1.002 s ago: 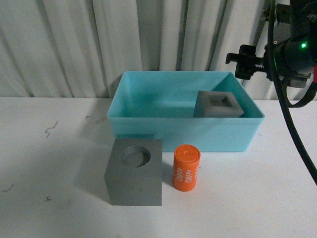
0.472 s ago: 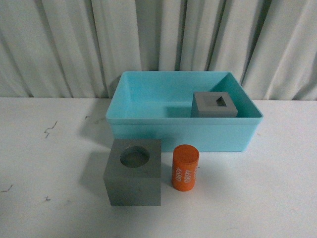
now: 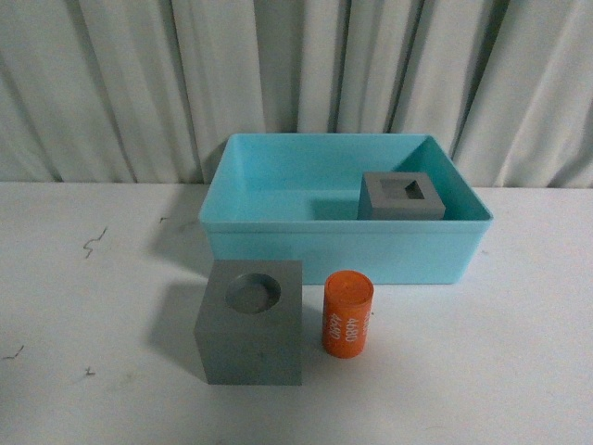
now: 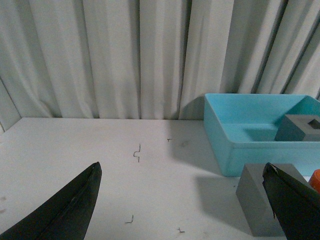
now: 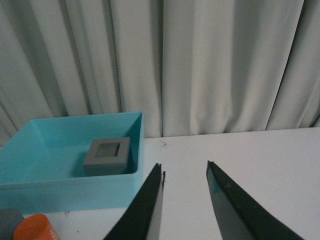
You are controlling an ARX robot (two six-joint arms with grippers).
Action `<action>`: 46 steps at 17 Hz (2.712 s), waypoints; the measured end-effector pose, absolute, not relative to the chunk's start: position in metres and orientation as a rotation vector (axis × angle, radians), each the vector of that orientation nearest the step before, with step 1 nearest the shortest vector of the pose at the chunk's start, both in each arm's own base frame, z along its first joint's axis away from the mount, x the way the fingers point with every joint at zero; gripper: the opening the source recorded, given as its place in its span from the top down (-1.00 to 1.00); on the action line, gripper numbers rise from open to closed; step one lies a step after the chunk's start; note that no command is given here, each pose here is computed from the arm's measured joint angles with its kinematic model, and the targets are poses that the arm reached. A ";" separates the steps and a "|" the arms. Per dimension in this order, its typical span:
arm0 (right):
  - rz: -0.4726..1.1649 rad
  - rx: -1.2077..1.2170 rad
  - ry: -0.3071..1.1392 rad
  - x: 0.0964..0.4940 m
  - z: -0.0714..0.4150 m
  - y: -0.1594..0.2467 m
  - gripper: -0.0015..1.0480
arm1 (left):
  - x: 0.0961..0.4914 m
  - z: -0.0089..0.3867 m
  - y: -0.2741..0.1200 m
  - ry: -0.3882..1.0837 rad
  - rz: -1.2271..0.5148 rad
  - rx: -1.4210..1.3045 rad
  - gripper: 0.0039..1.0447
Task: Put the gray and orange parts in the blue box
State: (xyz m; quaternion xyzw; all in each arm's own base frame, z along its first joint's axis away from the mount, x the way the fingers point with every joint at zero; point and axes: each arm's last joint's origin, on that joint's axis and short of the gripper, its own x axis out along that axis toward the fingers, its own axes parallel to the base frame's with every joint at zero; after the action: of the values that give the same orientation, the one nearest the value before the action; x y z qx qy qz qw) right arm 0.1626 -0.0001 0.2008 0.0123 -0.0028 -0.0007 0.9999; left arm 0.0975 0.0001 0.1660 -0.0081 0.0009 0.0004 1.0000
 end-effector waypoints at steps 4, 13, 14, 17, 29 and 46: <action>-0.001 0.008 0.010 0.147 0.186 0.000 0.96 | 0.098 0.166 0.000 0.002 0.001 -0.016 -0.88; -0.001 0.007 -0.004 0.123 0.169 0.000 0.96 | 0.098 0.166 0.000 0.001 0.000 -0.016 -0.88; -0.001 0.007 -0.017 0.120 0.171 0.000 0.96 | 0.098 0.166 0.000 0.001 0.001 -0.016 -0.88; -0.001 0.007 -0.012 0.116 0.170 0.000 0.96 | 0.098 0.166 0.000 0.001 0.001 -0.016 -0.88; -0.001 0.006 -0.017 0.097 0.169 0.000 0.96 | 0.098 0.166 0.000 0.001 0.000 -0.016 -0.88; -0.002 0.006 -0.004 0.097 0.167 0.000 -0.87 | 0.098 0.167 -0.003 0.303 0.081 -0.098 -0.88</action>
State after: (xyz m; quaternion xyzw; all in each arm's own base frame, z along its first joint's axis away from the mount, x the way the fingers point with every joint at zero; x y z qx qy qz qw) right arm 0.0972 -0.0001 0.1668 0.0031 -0.0020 -0.0009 1.0000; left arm 0.0982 -0.0029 0.1675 -0.0489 0.1510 0.0402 0.9865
